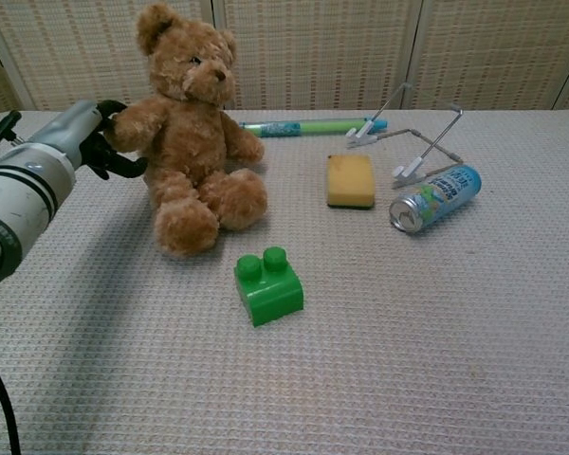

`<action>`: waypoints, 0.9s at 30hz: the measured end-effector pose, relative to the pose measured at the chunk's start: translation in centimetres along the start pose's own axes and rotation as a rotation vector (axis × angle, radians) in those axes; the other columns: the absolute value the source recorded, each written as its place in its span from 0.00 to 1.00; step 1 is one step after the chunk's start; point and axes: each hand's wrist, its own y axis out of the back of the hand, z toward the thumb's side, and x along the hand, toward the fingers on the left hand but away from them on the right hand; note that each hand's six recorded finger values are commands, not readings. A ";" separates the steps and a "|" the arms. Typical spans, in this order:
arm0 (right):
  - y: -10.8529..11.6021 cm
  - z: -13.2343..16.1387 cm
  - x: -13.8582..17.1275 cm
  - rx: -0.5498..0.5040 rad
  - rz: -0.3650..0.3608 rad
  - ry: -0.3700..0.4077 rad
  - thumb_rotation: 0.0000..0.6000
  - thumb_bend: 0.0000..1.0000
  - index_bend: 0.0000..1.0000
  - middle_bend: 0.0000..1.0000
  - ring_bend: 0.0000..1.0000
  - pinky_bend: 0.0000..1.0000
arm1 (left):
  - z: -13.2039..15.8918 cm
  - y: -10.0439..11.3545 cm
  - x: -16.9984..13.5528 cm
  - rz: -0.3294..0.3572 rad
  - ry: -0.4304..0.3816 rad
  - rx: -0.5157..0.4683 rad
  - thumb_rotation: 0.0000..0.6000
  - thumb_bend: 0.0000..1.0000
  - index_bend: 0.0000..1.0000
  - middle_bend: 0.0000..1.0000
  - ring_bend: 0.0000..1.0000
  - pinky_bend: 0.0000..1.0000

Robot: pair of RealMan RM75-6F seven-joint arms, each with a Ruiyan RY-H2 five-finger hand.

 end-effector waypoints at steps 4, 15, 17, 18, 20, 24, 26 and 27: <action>0.1 0.0 0.0 -0.002 -0.004 -0.002 1.00 0.16 0.00 0.12 0.00 0.23 | 0.5 0.0 0.2 0.000 0.003 -0.038 1.00 0.39 0.12 0.18 0.23 0.42; 0.1 -0.1 0.0 -0.003 0.002 -0.008 1.00 0.16 0.00 0.12 0.00 0.23 | 0.7 -0.3 1.1 0.025 0.027 -0.108 1.00 0.39 0.20 0.26 0.28 0.44; 0.1 -0.1 0.0 -0.003 0.001 -0.010 1.00 0.16 0.00 0.12 0.00 0.23 | 0.4 -0.3 1.3 0.043 0.035 -0.113 1.00 0.41 0.25 0.32 0.32 0.45; 0.1 -0.2 0.0 -0.003 0.002 -0.011 1.00 0.16 0.00 0.12 0.00 0.23 | 0.3 -0.3 1.4 0.051 0.039 -0.115 1.00 0.43 0.26 0.34 0.33 0.45; 0.0 -0.1 0.1 -0.002 0.005 -0.010 1.00 0.16 0.00 0.12 0.00 0.23 | 0.1 -0.4 1.5 0.067 0.048 -0.115 1.00 0.48 0.29 0.39 0.36 0.45; 0.0 -0.2 0.0 -0.001 0.005 -0.012 1.00 0.16 0.00 0.12 0.00 0.23 | -0.4 -0.5 1.7 0.091 0.057 -0.096 1.00 0.56 0.33 0.43 0.40 0.46; 0.0 -0.1 0.1 -0.001 0.008 -0.011 1.00 0.16 0.00 0.12 0.00 0.23 | -0.5 -0.7 1.8 0.101 0.056 -0.090 1.00 0.58 0.34 0.44 0.41 0.47; -0.1 -0.1 0.1 -0.001 0.009 -0.010 1.00 0.16 0.00 0.12 0.00 0.23 | -0.5 -0.7 1.8 0.106 0.053 -0.087 1.00 0.59 0.34 0.45 0.41 0.47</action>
